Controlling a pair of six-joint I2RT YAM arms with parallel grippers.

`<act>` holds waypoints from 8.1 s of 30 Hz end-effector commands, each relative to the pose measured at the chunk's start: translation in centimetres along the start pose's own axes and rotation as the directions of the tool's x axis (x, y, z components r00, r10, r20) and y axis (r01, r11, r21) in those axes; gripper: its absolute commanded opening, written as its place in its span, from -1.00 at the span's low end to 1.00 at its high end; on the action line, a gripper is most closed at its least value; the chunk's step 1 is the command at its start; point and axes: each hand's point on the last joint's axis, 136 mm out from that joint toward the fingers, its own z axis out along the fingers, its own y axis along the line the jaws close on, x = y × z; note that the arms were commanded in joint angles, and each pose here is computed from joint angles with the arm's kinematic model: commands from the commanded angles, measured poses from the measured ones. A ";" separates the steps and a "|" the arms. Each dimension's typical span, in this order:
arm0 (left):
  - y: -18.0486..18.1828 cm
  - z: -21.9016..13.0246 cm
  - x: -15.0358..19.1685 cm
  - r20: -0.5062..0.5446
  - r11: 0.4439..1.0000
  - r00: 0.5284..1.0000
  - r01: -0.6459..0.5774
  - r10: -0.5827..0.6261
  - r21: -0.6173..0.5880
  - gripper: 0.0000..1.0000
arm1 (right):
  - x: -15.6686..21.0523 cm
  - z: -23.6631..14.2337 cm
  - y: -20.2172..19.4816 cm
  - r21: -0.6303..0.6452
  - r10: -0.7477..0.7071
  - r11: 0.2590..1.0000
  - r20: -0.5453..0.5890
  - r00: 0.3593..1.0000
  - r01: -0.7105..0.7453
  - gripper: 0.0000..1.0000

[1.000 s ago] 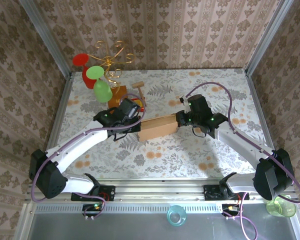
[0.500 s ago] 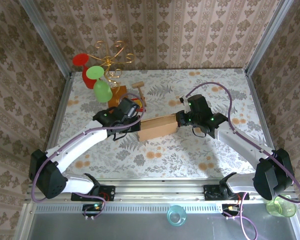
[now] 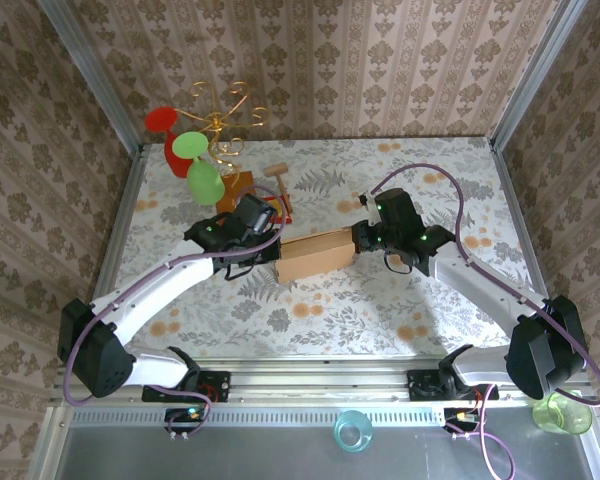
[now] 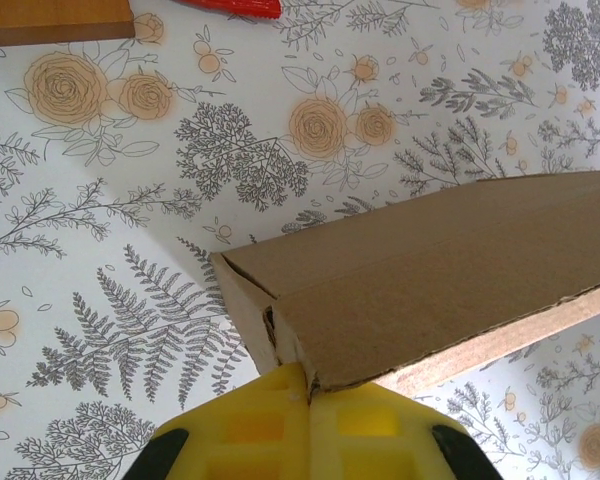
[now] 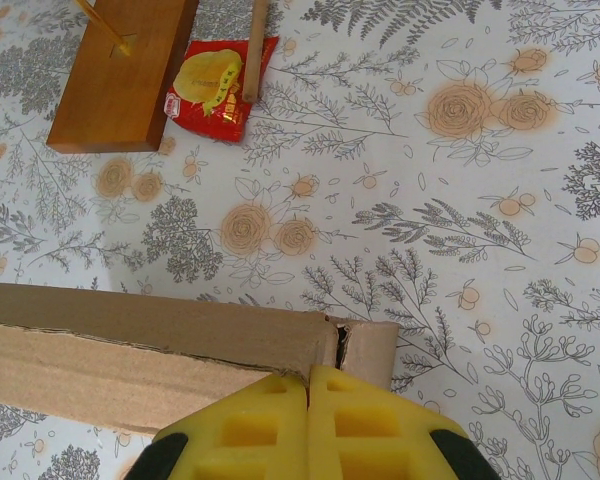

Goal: Fold the paper box

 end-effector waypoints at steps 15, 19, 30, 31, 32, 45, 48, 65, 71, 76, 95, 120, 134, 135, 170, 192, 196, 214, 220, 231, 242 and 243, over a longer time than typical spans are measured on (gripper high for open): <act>0.2 0.5 0.8 0.013 1.000 1.000 0.018 -0.019 0.024 -1.00 | 1.7 0.5 -0.6 0.035 0.021 0.999 -0.071 0.997 -0.019 -1.00; 0.6 0.6 1.3 0.005 1.000 1.000 0.002 -0.002 0.010 -1.00 | 1.8 0.6 -0.6 0.034 0.019 0.999 -0.071 0.997 -0.017 -1.00; 1.0 1.0 1.8 0.029 0.999 0.998 -0.053 0.053 -0.011 -1.00 | 1.7 0.5 -0.7 0.030 -0.013 0.999 -0.041 0.999 0.015 -1.00; 1.0 0.9 1.8 0.035 0.998 0.998 -0.059 0.060 -0.012 -1.00 | 1.7 0.5 -0.8 0.031 -0.018 0.999 -0.039 0.999 0.019 -1.00; 1.1 0.9 1.7 0.042 0.998 0.997 -0.067 0.067 -0.019 -1.00 | 1.7 0.4 -0.8 0.032 -0.023 0.999 -0.035 0.999 0.024 -1.00; 0.6 1.3 2.4 0.060 0.988 0.986 -0.152 0.152 -0.010 -1.00 | 2.2 0.9 -0.6 0.009 -0.052 0.999 -0.036 0.998 0.052 -1.00; 1.0 1.5 2.5 0.055 0.987 0.986 -0.155 0.157 -0.040 -1.00 | 2.2 0.9 -0.7 0.013 -0.051 0.999 -0.036 0.998 0.052 -1.00; 1.7 2.6 3.5 0.066 0.980 0.980 -0.181 0.187 -0.083 -1.00 | 2.7 0.8 -0.9 0.017 -0.082 0.996 -0.024 0.996 0.082 -1.00; 1.9 2.8 3.6 0.073 0.979 0.980 -0.180 0.188 -0.097 -1.00 | 2.9 0.5 -1.2 0.028 -0.106 0.994 -0.003 0.994 0.106 -1.00; 1.6 2.4 3.3 0.088 0.979 0.979 -0.177 0.186 -0.103 -1.00 | 3.2 0.6 -1.2 0.026 -0.115 0.993 -0.008 0.993 0.115 -1.00; -0.4 -3.6 1.8 0.230 0.994 0.973 -0.028 0.002 0.108 -0.07 | 4.1 1.1 -1.8 0.038 -0.121 0.992 -0.005 0.993 0.121 -1.00; -0.2 -1.8 0.5 0.028 0.741 0.809 0.524 -0.587 0.419 0.24 | 4.1 1.2 -1.7 0.032 -0.121 0.992 -0.005 0.993 0.121 -1.00; 0.1 1.2 1.4 -0.013 0.732 0.798 0.558 -0.602 0.391 0.02 | 4.2 1.2 -1.6 0.025 -0.133 0.991 -0.008 0.991 0.133 -1.00; 0.2 1.3 1.6 -0.015 0.732 0.797 0.561 -0.604 0.387 -0.02 | 4.3 1.3 -1.5 0.023 -0.137 0.990 -0.011 0.991 0.137 -1.00; 2.6 3.7 3.3 -0.011 0.747 0.790 0.584 -0.613 0.316 -0.59 | 2.1 -2.1 1.3 -0.103 -0.041 0.994 0.008 0.999 0.041 -0.26; 2.3 3.9 3.1 -0.011 0.757 0.800 0.572 -0.600 0.316 -0.61 | -1.0 -1.9 0.1 -0.208 0.399 0.888 -0.096 0.912 -0.410 0.11; 2.2 3.8 3.1 -0.011 0.757 0.801 0.571 -0.599 0.317 -0.61 | -0.3 -0.7 -0.9 -0.174 0.448 0.867 -0.137 0.884 -0.466 0.05; 2.2 3.7 3.0 -0.006 0.763 0.805 0.564 -0.593 0.316 -0.63 | 3.0 3.2 -3.8 -0.131 0.515 0.829 -0.203 0.833 -0.544 -0.43; 2.3 3.9 3.1 -0.008 0.767 0.808 0.561 -0.589 0.311 -0.74 | 3.8 3.4 -4.2 -0.120 0.522 0.826 -0.208 0.827 -0.551 -0.64; 1.9 3.8 3.2 -0.008 0.800 0.843 0.512 -0.537 0.313 -0.89 | 2.9 1.9 -4.1 -0.132 0.474 0.859 -0.160 0.866 -0.495 -0.70; -1.3 2.7 4.5 0.044 0.912 0.953 0.273 -0.300 0.305 -0.88 | 4.2 -1.9 -5.4 -0.063 0.385 0.919 -0.053 0.921 -0.388 -0.48; -1.6 2.7 4.9 0.047 0.922 0.961 0.246 -0.272 0.298 -0.86 | 4.6 -2.0 -5.5 -0.055 0.384 0.921 -0.051 0.922 -0.386 -0.47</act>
